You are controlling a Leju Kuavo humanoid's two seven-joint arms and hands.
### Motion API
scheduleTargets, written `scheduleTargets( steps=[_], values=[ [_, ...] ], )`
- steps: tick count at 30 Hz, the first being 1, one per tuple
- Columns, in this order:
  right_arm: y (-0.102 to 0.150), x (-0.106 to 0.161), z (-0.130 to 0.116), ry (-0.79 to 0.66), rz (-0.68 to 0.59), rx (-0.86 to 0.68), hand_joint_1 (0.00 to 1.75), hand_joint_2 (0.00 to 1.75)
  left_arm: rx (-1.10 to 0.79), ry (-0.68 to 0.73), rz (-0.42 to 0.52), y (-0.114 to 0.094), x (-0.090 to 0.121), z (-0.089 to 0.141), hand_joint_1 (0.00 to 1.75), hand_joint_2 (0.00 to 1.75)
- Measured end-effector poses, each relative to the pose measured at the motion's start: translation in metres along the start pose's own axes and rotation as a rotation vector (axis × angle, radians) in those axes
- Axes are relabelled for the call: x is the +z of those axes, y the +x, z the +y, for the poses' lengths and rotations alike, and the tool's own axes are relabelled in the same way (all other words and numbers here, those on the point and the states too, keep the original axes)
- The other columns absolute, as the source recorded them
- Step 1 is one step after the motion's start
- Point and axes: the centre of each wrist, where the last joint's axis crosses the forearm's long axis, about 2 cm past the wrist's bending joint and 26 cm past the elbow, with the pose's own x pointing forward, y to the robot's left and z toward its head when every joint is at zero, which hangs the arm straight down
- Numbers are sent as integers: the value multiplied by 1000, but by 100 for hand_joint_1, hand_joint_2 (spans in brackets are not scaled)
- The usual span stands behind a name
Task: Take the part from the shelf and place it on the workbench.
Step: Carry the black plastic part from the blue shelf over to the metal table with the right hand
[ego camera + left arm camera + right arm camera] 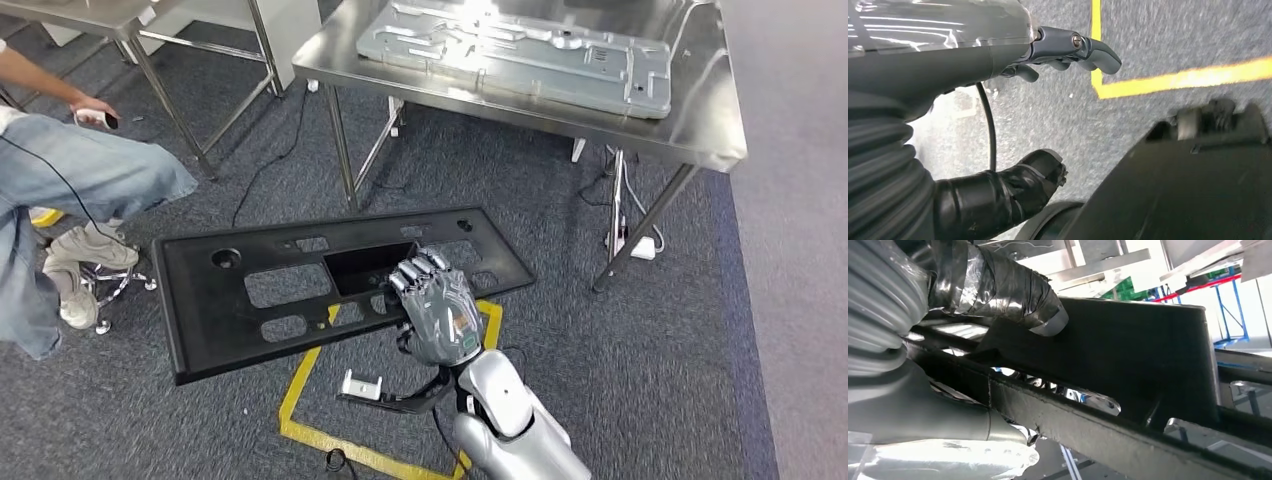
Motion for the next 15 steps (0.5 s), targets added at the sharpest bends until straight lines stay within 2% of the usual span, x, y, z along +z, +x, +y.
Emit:
scheduleTargets(
  steps=[15],
  values=[
    [-1,0,0,0,0,-1,175,175,0,7,-6,2,1,4,0,175]
  ],
)
